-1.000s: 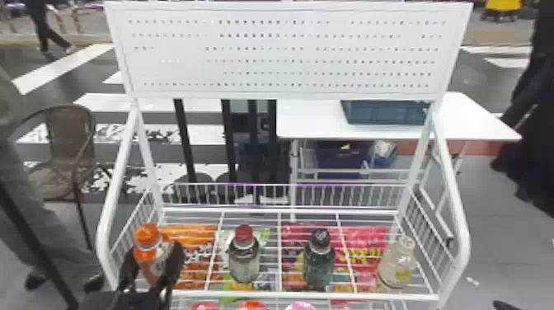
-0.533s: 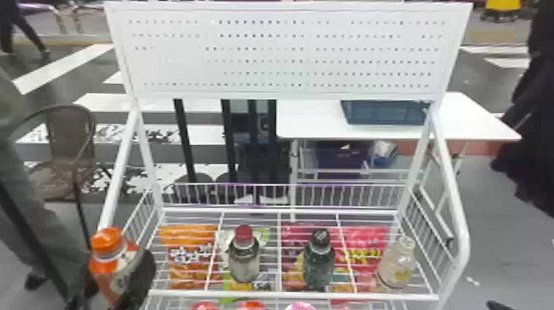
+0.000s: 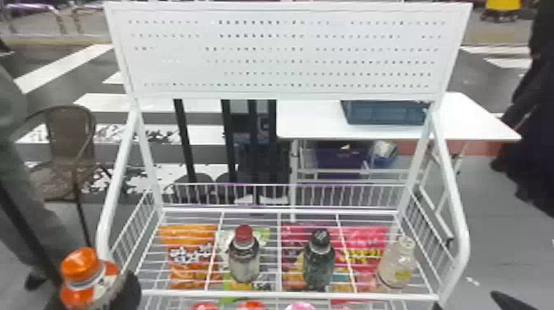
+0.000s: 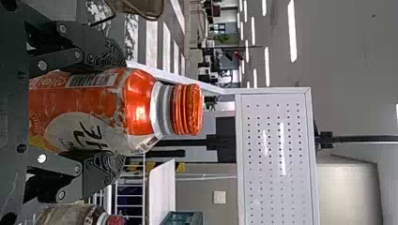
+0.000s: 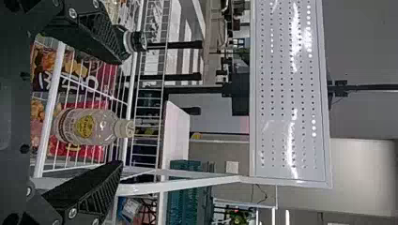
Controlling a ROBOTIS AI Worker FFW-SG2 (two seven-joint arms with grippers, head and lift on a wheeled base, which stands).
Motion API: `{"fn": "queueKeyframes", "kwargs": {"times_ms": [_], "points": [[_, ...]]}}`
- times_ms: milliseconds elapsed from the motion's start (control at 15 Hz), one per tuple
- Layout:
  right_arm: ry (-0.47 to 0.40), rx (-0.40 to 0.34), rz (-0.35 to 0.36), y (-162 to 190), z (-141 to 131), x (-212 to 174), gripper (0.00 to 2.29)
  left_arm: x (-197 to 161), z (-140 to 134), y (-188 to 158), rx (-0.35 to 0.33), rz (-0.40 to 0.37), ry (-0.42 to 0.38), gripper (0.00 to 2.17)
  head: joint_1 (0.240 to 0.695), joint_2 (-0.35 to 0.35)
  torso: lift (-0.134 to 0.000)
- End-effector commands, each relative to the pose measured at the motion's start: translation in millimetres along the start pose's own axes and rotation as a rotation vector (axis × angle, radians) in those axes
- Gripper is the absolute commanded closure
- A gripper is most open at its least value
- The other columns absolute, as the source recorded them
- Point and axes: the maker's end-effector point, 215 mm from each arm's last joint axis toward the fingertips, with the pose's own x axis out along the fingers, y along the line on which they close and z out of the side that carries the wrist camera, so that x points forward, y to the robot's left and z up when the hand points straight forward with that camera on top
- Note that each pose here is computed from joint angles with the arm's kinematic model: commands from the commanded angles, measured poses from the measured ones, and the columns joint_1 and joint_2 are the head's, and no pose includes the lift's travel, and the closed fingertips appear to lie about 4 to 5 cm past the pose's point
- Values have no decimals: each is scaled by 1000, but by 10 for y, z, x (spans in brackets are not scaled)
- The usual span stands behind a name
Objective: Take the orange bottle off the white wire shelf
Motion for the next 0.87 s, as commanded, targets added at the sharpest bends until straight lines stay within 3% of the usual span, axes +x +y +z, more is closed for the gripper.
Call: {"fn": "queueKeyframes", "kwargs": {"times_ms": [0, 600, 800], "points": [[-4, -3, 3, 12, 18, 10, 140, -8, 1, -3, 0, 0, -2, 728, 499, 0, 0], [-8, 2, 1, 4, 24, 37, 140, 22, -2, -21, 10, -4, -7, 728, 499, 0, 0], [-4, 4, -2, -7, -10, 45, 140, 157, -259, -167, 2, -23, 5, 728, 499, 0, 0]]}}
